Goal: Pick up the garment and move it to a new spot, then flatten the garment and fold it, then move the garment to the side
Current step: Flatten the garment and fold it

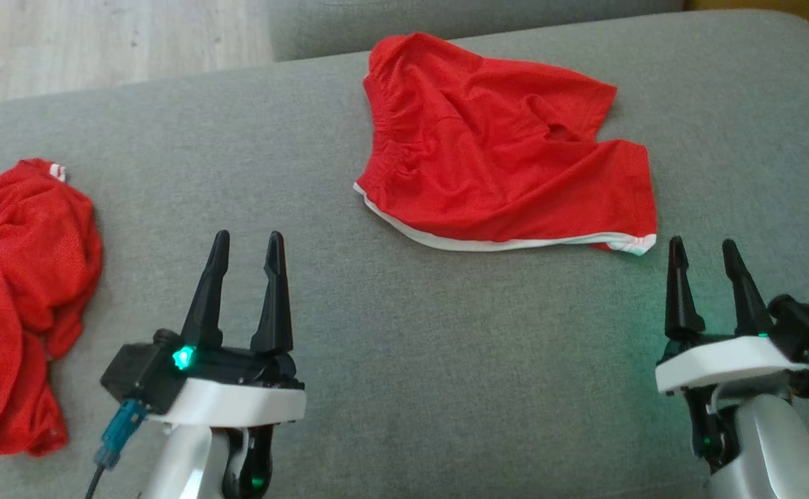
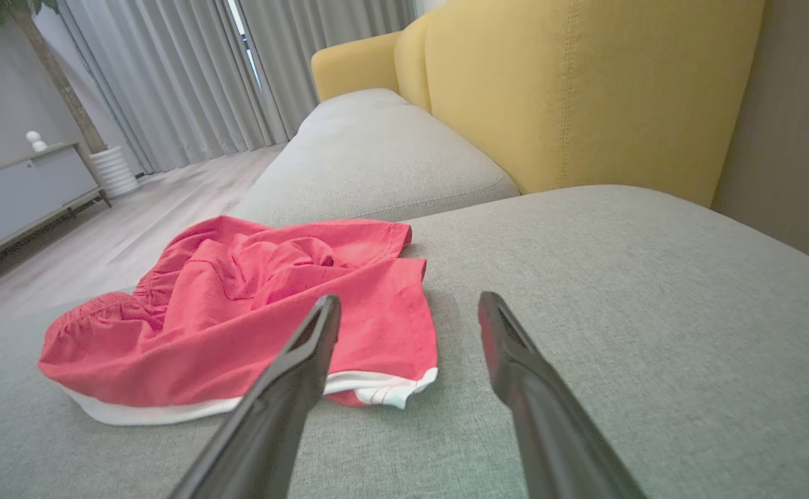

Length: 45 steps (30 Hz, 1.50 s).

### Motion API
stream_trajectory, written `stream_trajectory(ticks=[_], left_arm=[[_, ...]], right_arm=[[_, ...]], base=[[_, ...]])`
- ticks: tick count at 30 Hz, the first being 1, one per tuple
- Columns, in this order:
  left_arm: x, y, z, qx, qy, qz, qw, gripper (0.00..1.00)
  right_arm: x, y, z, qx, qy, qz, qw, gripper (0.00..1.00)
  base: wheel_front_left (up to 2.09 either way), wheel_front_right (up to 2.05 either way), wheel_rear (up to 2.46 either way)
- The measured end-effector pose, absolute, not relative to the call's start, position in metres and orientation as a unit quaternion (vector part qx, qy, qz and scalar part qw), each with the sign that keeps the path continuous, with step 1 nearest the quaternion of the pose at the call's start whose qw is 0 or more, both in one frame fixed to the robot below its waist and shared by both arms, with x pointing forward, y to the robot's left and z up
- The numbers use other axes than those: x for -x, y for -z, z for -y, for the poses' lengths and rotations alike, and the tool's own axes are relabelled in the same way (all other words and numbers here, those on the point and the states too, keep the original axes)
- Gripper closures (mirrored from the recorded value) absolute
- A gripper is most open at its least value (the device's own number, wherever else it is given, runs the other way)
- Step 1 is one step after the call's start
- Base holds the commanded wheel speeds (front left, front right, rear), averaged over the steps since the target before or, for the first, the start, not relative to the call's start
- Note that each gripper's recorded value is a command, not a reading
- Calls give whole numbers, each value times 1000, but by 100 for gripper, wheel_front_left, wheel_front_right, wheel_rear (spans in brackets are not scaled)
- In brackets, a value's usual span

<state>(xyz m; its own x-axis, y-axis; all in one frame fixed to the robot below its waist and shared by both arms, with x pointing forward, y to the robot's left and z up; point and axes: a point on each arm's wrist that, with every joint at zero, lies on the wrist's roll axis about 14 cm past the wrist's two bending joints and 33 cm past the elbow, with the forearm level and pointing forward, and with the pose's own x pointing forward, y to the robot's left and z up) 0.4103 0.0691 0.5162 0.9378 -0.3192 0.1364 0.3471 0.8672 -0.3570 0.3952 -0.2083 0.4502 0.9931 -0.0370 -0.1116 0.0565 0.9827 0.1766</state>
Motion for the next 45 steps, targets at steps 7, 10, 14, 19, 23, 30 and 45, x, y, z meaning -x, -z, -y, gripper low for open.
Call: stream_trajectory(ticks=[7, 10, 14, 19, 23, 30, 45], left_arm=[[-423, -491, -48, 159, 205, 2, 966, 0], [-432, -476, -27, 133, 243, -20, 961, 0], [-445, -456, -9, 98, 283, -57, 952, 0], [-476, -429, 0, 39, 312, -111, 943, 0], [-498, -412, 1, 17, 312, -136, 940, 0], [-512, -385, 5, -2, 318, -175, 932, 0], [-509, -381, 11, 0, 325, -187, 927, 100]], right_arm=[[-409, -456, 211, -93, 26, -42, 994, 0], [-416, -454, 215, -91, 31, -42, 995, 0], [-422, -449, 219, -89, 37, -46, 994, 0], [-428, -436, 222, -86, 40, -60, 994, 0], [-436, -433, 223, -82, 40, -62, 994, 0], [-436, -424, 230, -77, 49, -74, 993, 0], [-431, -422, 235, -75, 58, -76, 993, 0]], base=[[0, 0, 0], [0, 0, 0], [0, 0, 0], [0, 0, 0], [0, 0, 0], [0, 0, 0], [0, 0, 0]])
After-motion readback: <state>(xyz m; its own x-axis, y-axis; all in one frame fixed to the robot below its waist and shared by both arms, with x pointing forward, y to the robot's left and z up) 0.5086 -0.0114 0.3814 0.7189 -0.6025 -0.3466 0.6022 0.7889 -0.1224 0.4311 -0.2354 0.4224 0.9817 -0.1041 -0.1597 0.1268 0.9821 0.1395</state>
